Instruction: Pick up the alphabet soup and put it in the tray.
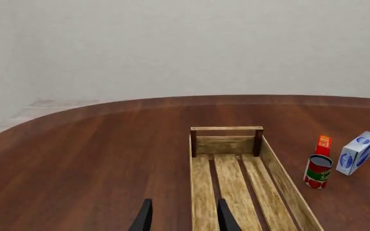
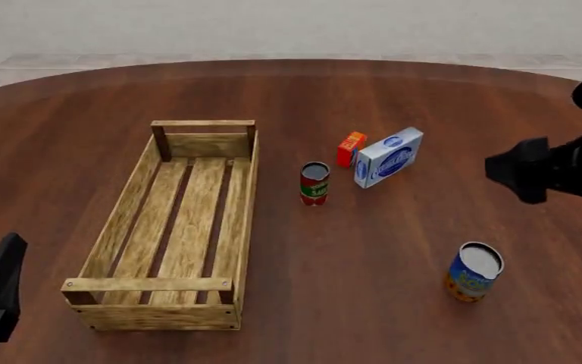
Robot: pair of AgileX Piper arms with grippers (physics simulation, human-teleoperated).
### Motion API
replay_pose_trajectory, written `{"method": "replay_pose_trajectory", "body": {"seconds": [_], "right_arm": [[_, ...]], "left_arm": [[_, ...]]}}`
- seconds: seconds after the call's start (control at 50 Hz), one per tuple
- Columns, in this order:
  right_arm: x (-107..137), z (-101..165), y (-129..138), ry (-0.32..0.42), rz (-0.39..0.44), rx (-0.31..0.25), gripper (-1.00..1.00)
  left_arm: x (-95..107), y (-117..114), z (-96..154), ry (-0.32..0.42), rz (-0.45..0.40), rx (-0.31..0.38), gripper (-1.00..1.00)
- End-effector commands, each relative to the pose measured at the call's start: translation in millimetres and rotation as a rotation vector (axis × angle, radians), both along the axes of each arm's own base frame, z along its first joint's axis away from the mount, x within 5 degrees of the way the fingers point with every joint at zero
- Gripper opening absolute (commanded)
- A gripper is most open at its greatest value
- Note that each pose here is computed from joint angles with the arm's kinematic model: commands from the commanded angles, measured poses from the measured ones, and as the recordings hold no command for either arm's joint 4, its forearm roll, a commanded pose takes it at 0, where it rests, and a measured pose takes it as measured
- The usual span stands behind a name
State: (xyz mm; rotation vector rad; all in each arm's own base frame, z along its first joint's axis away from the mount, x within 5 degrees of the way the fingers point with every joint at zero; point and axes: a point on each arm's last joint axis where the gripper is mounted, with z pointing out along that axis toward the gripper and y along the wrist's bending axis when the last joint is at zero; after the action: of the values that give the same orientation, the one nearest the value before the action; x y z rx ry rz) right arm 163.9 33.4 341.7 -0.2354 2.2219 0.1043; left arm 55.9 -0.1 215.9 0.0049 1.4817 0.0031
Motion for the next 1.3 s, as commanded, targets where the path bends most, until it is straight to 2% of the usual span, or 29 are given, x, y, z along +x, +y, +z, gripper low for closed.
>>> {"method": "replay_pose_trajectory", "body": {"seconds": [0.02, 0.26, 0.5, 0.74, 1.3], "right_arm": [[5, -12, -3, 0.048, -0.041, 0.014, 1.00], [11, -25, -12, 0.071, -0.076, -0.014, 1.00], [16, -43, -14, 0.112, -0.074, -0.039, 1.00], [19, -63, -11, 0.143, -0.074, -0.026, 1.00], [27, -90, -13, 0.183, -0.100, -0.024, 1.00]], "left_arm": [[0, 0, 0, 0.000, 0.000, 0.000, 1.00], [0, 0, -1, 0.000, 0.000, 0.000, 1.00], [0, 0, -1, 0.000, 0.000, 0.000, 1.00], [0, 0, -1, 0.000, 0.000, 0.000, 1.00], [0, 0, -1, 0.000, 0.000, 0.000, 1.00]]}}
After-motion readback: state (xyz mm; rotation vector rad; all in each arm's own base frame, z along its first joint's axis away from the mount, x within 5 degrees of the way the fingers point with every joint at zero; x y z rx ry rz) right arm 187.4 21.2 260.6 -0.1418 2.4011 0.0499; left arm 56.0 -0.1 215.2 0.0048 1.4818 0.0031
